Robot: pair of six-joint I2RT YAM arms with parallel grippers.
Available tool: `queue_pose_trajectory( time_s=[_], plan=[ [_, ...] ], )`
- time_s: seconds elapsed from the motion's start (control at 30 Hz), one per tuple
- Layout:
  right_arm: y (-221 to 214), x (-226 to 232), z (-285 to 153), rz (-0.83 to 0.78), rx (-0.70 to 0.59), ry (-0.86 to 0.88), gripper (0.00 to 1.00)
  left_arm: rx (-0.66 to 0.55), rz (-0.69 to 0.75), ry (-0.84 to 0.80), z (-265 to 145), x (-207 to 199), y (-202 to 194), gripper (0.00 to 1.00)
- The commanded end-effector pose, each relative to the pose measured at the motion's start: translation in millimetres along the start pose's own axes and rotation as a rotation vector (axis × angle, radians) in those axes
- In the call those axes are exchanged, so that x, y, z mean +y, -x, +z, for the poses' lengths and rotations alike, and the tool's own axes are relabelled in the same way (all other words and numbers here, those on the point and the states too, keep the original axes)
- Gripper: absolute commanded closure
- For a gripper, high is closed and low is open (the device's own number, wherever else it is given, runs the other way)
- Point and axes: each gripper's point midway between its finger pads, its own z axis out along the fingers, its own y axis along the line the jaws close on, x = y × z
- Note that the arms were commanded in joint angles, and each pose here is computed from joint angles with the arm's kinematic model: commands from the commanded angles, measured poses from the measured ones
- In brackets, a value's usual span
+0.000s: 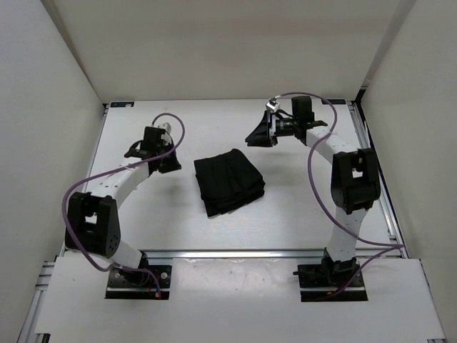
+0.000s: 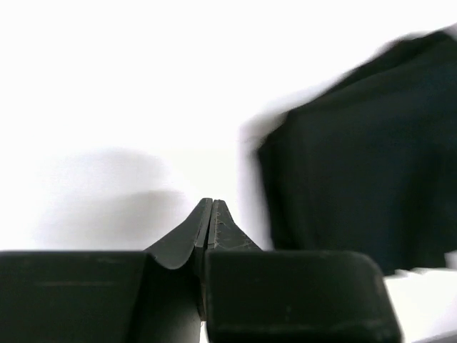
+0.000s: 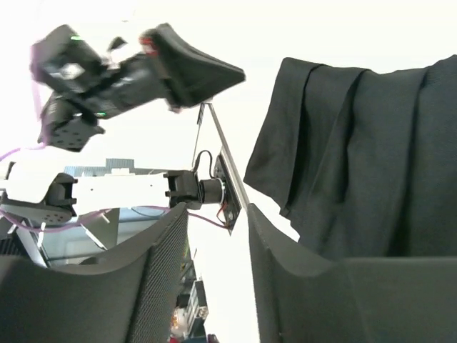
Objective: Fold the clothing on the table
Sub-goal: Fold the skirt
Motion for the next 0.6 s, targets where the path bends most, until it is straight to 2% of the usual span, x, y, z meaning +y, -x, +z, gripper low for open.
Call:
queue_pose_trajectory(
  time_s=[0.0, 0.07, 0.13, 0.2, 0.23, 0.3, 0.37, 0.43, 0.57],
  plan=[
    [-11, -8, 9, 0.033, 0.040, 0.014, 0.57, -0.085, 0.035, -0.176, -32, -39, 37, 0.97],
    [-15, -21, 18, 0.076, 0.070, 0.020, 0.64, -0.071, -0.016, -0.418, -41, -84, 36, 1.00],
    [-21, -36, 26, 0.122, 0.090, -0.001, 0.80, -0.042, -0.018, -0.514, -43, -110, 26, 1.00],
    [-29, -51, 35, 0.140, 0.110, -0.025, 0.86, -0.006, 0.000, -0.545, -39, -125, 10, 1.00],
    [-31, -53, 35, 0.143, 0.111, -0.033, 0.90, 0.032, -0.016, -0.552, -32, -123, -7, 1.00],
    [-39, -69, 35, 0.177, 0.119, -0.061, 0.92, 0.081, -0.117, -0.603, -26, -121, -28, 1.00],
    [-50, -81, 30, 0.208, 0.114, -0.092, 0.93, 0.110, -0.159, -0.588, -16, -105, -53, 1.00],
    [-56, -94, 23, 0.238, 0.102, -0.126, 0.95, 0.116, -0.127, -0.515, -5, -90, -70, 1.00],
    [-84, -120, 15, 0.311, 0.119, -0.198, 0.96, 0.250, -0.140, -0.461, 3, -74, -119, 1.00]
  ],
)
